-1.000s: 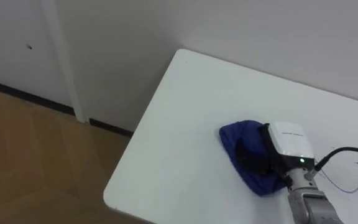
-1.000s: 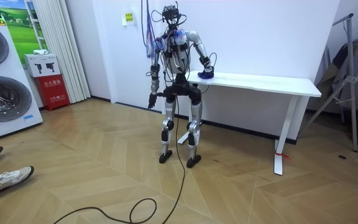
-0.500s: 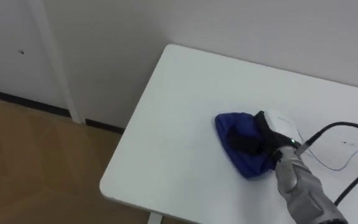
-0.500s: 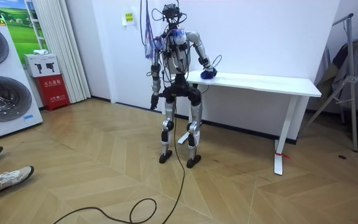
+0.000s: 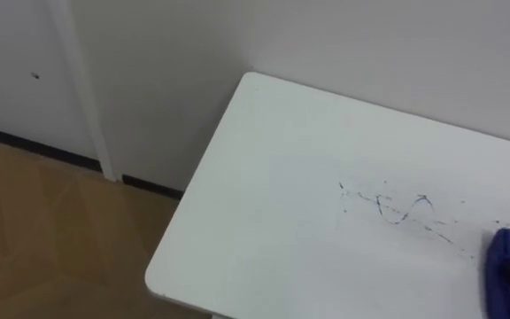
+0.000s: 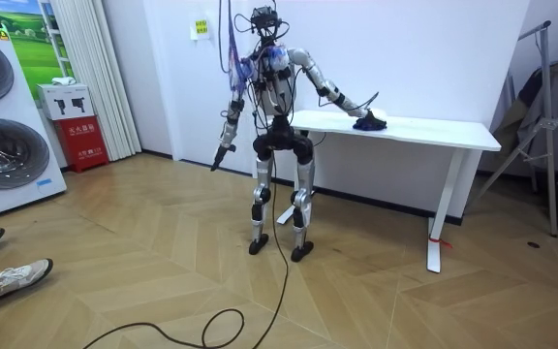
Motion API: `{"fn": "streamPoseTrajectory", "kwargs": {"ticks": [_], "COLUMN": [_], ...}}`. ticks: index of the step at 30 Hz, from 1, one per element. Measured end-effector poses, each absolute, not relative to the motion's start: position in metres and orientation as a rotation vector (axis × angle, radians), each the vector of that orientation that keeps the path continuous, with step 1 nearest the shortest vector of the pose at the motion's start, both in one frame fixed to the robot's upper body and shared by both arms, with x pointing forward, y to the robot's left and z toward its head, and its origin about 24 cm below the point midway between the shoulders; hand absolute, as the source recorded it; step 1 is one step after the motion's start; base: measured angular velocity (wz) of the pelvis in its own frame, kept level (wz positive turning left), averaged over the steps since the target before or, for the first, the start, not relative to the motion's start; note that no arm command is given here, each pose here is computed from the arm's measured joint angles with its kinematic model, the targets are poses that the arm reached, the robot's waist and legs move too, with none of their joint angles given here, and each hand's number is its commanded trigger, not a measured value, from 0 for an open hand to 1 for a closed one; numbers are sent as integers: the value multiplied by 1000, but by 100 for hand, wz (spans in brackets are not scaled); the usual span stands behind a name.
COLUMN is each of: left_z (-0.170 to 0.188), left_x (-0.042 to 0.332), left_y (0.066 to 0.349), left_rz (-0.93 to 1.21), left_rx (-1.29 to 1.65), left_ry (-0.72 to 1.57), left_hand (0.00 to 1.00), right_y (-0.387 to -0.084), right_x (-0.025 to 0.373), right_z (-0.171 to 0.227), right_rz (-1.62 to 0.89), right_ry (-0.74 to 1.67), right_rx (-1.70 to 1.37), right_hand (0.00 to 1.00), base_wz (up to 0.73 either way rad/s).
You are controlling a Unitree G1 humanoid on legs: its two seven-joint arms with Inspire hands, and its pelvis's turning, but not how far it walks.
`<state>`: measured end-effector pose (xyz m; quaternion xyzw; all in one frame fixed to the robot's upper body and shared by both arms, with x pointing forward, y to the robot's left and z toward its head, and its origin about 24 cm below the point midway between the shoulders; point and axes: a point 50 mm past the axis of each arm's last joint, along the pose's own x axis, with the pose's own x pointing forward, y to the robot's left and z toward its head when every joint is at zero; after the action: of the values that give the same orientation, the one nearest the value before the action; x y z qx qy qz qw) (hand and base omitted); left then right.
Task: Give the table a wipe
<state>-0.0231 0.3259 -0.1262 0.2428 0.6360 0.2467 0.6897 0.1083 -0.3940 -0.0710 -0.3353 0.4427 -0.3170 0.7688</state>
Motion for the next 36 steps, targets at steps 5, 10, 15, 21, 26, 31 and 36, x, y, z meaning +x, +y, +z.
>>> {"fn": "streamPoseTrajectory", "kwargs": {"ticks": [5, 10, 15, 21, 26, 31, 36], "left_z": [-130, -139, -145, -145, -146, -142, -134], "left_x": [-8, 10, 23, 45, 7, 16, 31], "left_y": [317, 296, 283, 278, 282, 291, 304], "left_rz": [523, 413, 335, 261, 300, 349, 418], "left_rx": [523, 536, 543, 565, 531, 538, 563], "left_ry": [1375, 1345, 1332, 1291, 1413, 1362, 1288], "left_hand": [0, 0, 0, 0, 0, 0, 0], "right_y": [-395, -387, -337, -253, -273, -316, -366], "right_x": [96, 118, 206, 315, 293, 235, 168], "right_z": [-74, -71, -57, -9, -25, -51, -64], "right_rz": [-706, -665, -373, -36, -122, -353, -555], "right_ry": [988, 981, 835, 524, 575, 635, 806], "right_rx": [-749, -815, -1038, -1093, -912, -778, -733], "right_hand": [100, 100, 100, 100, 100, 100, 100], "base_wz": [-9, -11, -57, 33, 75, 48, -9]}}
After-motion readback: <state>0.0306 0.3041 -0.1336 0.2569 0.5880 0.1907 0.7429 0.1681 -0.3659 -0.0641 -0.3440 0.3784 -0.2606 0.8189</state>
